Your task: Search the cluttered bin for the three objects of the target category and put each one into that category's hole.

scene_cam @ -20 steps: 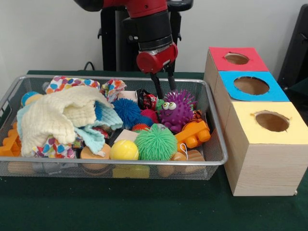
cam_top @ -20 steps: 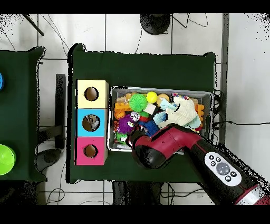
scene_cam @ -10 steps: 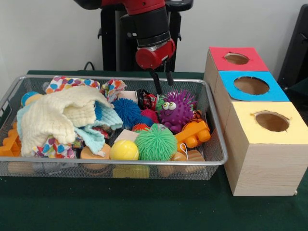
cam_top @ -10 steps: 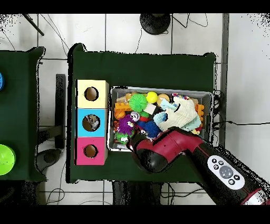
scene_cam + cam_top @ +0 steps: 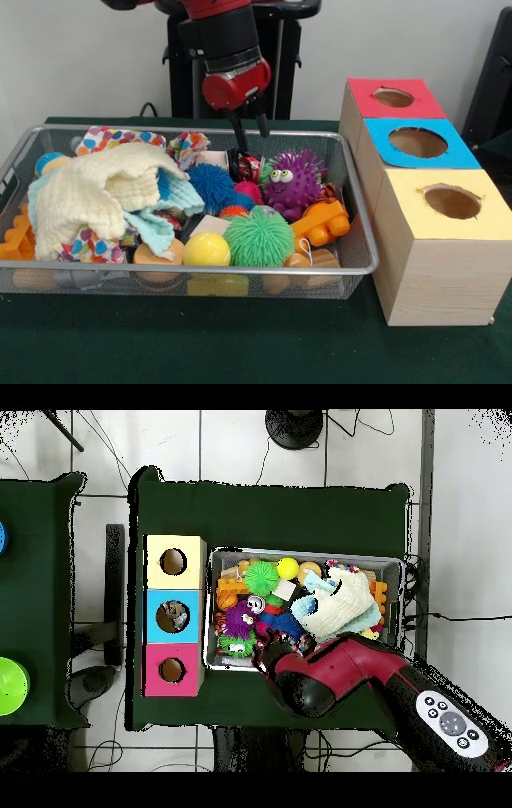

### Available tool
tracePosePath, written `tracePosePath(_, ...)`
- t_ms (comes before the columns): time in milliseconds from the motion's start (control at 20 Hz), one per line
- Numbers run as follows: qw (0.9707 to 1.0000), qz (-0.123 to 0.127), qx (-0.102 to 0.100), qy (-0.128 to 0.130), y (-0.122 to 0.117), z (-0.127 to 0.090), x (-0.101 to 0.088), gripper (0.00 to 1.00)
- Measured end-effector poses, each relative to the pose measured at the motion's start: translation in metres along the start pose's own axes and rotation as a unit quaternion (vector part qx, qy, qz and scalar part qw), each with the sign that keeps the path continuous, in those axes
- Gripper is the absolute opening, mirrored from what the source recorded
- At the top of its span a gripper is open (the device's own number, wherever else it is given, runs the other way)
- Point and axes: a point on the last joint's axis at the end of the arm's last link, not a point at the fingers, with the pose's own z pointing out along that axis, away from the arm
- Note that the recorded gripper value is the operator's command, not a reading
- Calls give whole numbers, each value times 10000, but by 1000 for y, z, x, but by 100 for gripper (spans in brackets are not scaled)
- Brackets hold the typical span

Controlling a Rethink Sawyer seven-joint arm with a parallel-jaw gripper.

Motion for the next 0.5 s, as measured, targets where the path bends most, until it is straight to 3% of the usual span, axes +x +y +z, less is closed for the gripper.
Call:
tracePosePath(250,9999,-121,10,32,-2,-5,16,100)
tracePosePath(500,9987,-498,34,52,0,-4,27,100)
